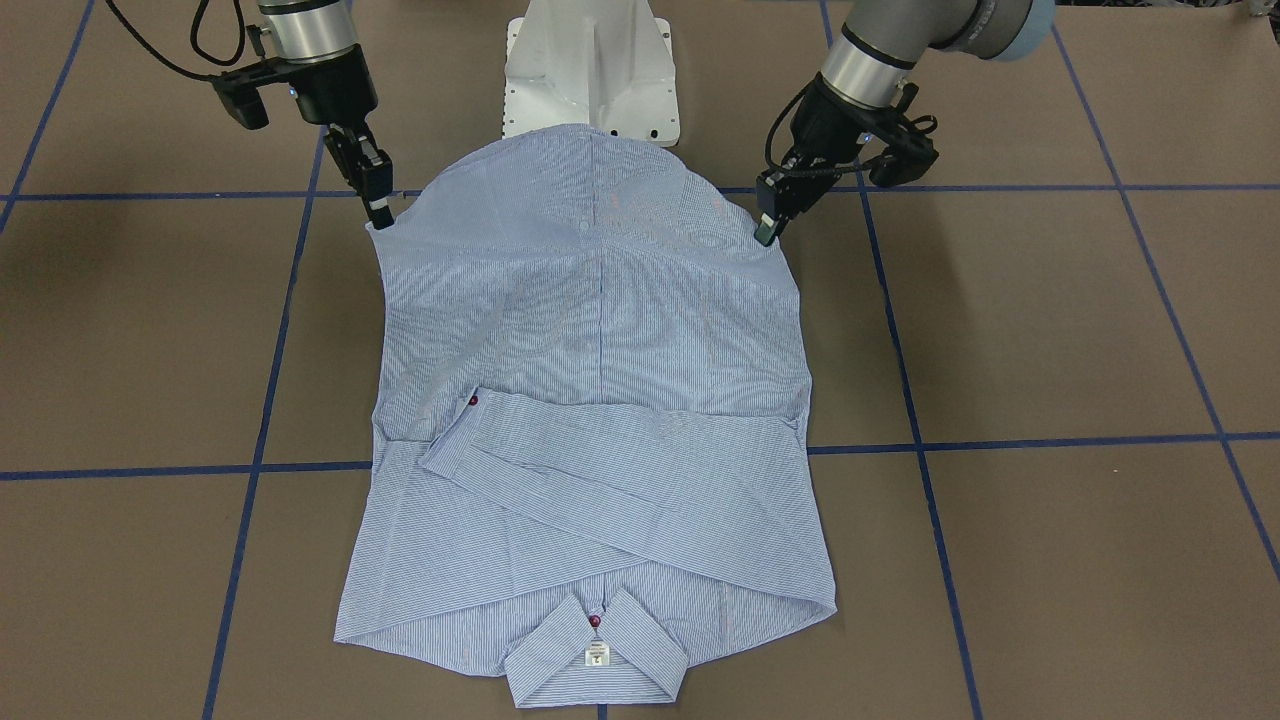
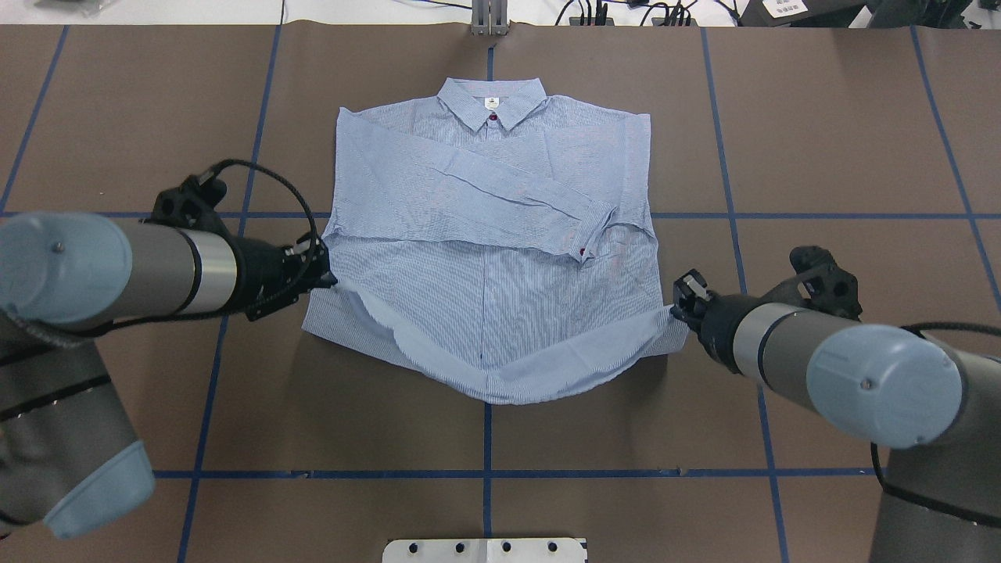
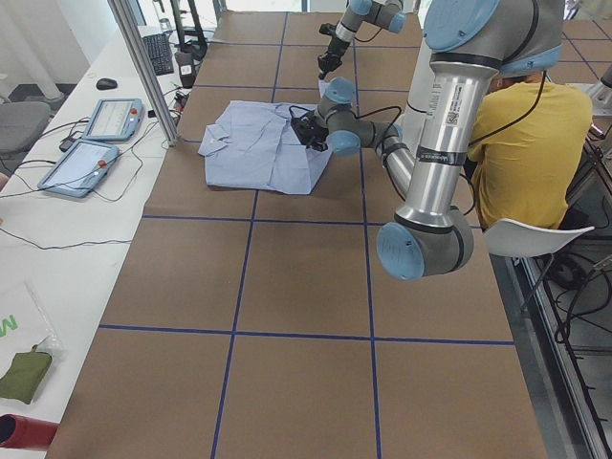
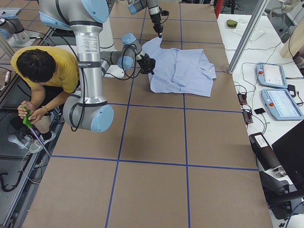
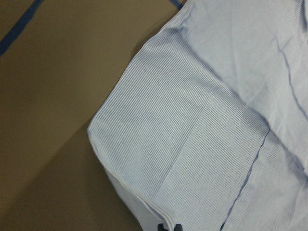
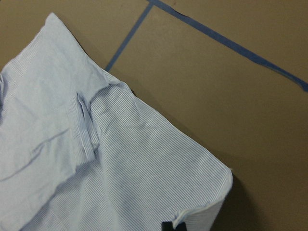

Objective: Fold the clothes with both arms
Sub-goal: 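Lift the hem with both grippers and fold it up toward the collar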

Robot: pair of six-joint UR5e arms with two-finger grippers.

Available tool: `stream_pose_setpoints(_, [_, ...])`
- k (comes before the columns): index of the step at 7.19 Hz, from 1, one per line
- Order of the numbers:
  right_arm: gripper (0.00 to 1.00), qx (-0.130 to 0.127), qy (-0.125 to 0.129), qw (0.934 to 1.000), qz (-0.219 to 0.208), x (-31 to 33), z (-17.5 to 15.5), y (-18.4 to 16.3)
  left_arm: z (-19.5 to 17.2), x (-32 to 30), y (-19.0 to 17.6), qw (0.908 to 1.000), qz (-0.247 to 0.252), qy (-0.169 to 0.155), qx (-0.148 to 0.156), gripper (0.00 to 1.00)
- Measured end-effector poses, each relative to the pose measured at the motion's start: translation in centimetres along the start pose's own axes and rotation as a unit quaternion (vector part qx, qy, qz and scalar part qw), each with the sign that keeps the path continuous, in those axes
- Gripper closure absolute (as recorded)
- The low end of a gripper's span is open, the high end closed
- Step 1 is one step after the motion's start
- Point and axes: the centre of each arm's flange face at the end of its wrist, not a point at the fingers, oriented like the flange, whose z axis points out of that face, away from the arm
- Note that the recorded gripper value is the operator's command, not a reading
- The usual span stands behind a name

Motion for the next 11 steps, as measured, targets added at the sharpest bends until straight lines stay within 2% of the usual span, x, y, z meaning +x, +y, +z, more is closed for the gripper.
stream_pose_setpoints(2, [1.00, 0.039, -0.014, 0.9991, 0.009, -4.4, 2.9, -3.1, -0.5, 3.2, -5.7, 0.9996, -0.023, 0.008, 0.017, 1.00])
stream_pose_setpoints(4, [1.00, 0.055, -0.028, 0.9978, 0.025, -7.4, 3.4, -5.1, -1.4, 4.2, -7.6, 0.9992, -0.034, 0.014, 0.018, 1.00])
stream_pose_setpoints(6, [1.00, 0.071, -0.029, 0.9965, 0.035, -10.0, 5.5, -5.9, -0.4, 4.3, -8.5, 0.9990, -0.037, 0.009, 0.023, 1.00])
stream_pose_setpoints(8, [1.00, 0.094, -0.013, 0.9950, 0.029, -12.4, 9.4, -7.0, 3.7, 5.7, -10.5, 0.9986, -0.041, -0.004, 0.033, 1.00])
stream_pose_setpoints(9, [1.00, 0.099, 0.004, 0.9948, 0.025, -13.8, 11.9, -7.6, 6.3, 5.6, -12.3, 0.9983, -0.043, -0.002, 0.038, 1.00])
stream_pose_setpoints(11, [1.00, 0.090, 0.039, 0.9949, 0.023, -16.2, 15.4, -8.8, 10.4, 5.9, -16.0, 0.9979, -0.034, 0.003, 0.055, 1.00])
